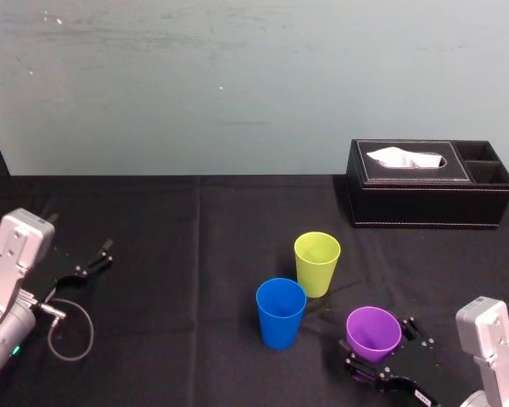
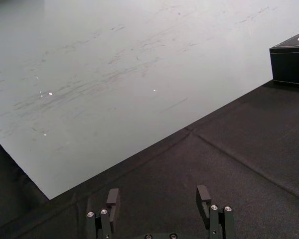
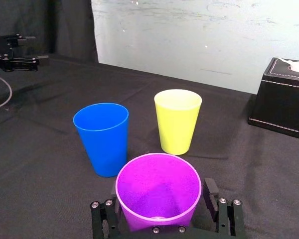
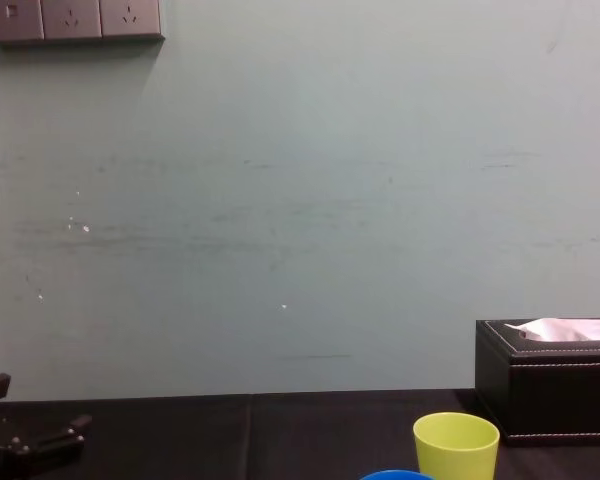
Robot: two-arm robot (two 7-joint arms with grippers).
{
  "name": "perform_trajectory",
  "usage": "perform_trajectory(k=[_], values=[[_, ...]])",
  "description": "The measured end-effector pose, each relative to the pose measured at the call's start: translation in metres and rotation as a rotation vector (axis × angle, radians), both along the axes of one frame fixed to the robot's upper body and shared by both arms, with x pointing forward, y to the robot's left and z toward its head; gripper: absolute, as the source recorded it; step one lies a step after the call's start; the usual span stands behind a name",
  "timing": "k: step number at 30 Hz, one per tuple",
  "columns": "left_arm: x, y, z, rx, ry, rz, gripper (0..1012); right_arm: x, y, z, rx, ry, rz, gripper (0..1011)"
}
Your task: Stack the three plastic cups sequentially using one hand.
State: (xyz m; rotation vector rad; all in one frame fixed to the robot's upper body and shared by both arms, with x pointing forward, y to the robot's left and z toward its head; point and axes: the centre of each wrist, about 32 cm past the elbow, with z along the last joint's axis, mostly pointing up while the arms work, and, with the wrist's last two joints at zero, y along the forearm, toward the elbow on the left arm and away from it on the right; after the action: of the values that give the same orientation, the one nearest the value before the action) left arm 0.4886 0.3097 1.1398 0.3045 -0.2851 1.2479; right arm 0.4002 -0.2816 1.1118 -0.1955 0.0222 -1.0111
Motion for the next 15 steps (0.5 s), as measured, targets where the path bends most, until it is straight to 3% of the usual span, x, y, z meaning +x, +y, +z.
perform_trajectory(k=[10,15], values=[[0.0000,0.0000,0.0000,0.000,0.000,0.000,1000,0.0000,-0.0003,0.0000,0.000,0.000,0.000,1003],[0.0000,0.0000,0.0000,0.000,0.000,0.000,1000,-0.0001,-0.0003,0.0000,-0.001,0.000,0.000,915]])
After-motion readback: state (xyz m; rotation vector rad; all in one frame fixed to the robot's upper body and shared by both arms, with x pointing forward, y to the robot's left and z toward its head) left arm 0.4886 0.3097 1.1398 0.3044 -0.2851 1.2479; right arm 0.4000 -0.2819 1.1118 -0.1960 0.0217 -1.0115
